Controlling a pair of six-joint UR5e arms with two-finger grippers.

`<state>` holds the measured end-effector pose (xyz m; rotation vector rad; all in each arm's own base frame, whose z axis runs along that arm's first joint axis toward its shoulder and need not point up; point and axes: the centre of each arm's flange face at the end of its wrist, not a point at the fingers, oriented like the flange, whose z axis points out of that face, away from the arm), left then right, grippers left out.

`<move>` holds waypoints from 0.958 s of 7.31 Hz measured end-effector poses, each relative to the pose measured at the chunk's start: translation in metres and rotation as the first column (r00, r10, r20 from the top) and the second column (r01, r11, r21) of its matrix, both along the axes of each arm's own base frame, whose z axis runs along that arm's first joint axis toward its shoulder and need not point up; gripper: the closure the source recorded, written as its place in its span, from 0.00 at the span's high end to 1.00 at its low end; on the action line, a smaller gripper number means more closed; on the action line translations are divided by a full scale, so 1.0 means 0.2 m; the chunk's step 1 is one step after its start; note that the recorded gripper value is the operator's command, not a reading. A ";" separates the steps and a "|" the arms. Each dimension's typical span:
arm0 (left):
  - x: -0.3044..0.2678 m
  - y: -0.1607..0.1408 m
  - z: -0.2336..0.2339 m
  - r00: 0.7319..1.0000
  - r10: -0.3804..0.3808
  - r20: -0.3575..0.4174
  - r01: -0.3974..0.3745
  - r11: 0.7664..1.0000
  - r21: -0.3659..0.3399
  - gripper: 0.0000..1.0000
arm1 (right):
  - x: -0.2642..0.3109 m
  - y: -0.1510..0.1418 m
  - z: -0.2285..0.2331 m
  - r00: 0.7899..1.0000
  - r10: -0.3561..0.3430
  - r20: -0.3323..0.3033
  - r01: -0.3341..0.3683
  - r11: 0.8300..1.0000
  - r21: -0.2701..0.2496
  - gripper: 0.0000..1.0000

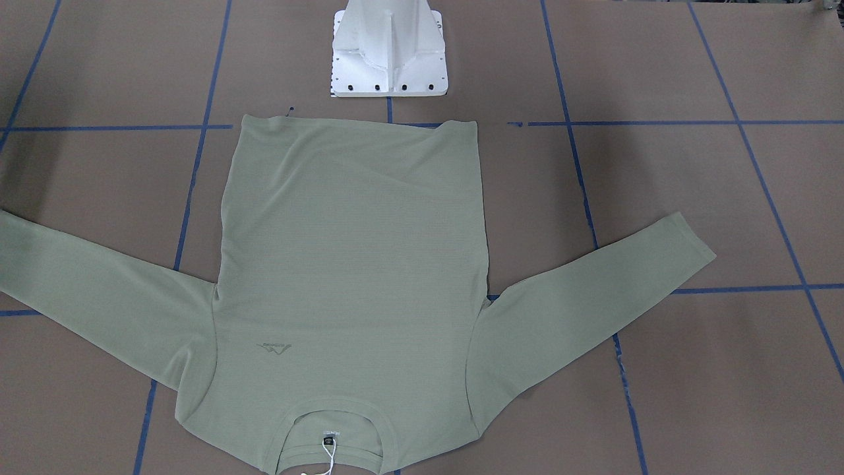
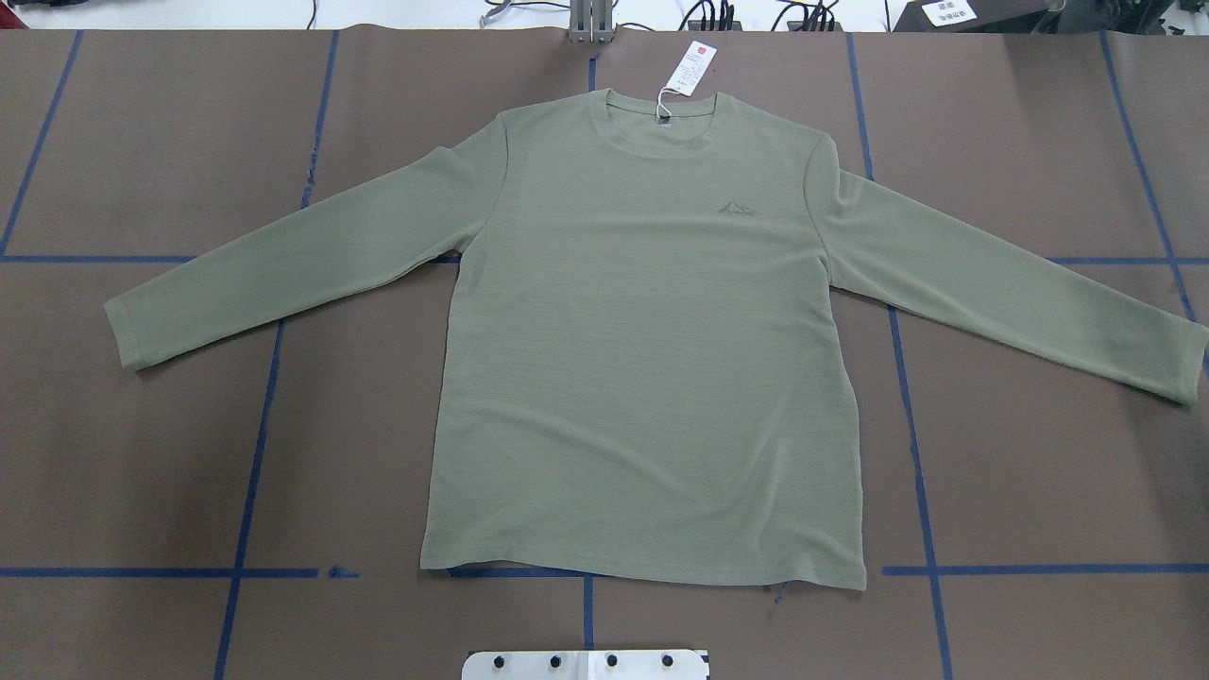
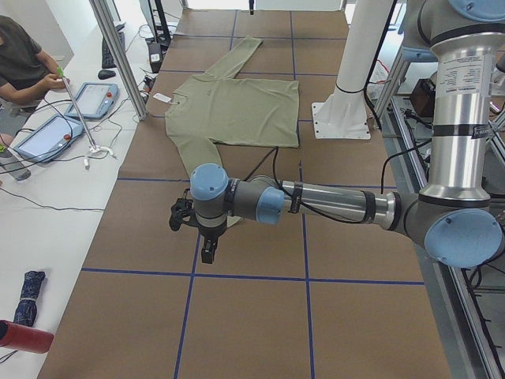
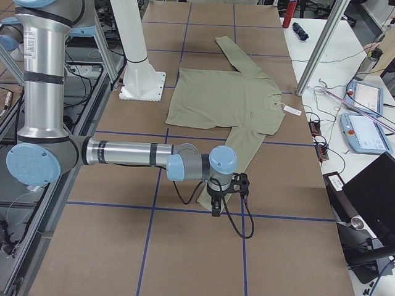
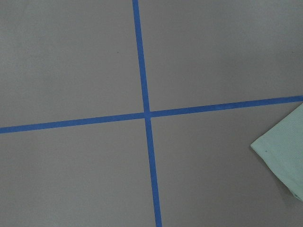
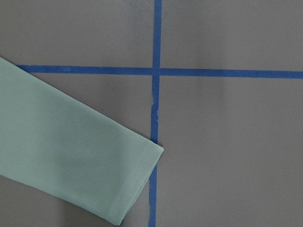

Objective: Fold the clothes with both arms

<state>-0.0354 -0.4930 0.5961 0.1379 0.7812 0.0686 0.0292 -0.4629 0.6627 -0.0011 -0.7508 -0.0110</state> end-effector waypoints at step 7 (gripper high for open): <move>0.07 0.06 0.00 0.997 0.066 -0.049 -0.063 0.996 0.061 1.00 | -0.03 0.01 0.05 1.000 -0.013 0.003 0.013 1.000 0.019 1.00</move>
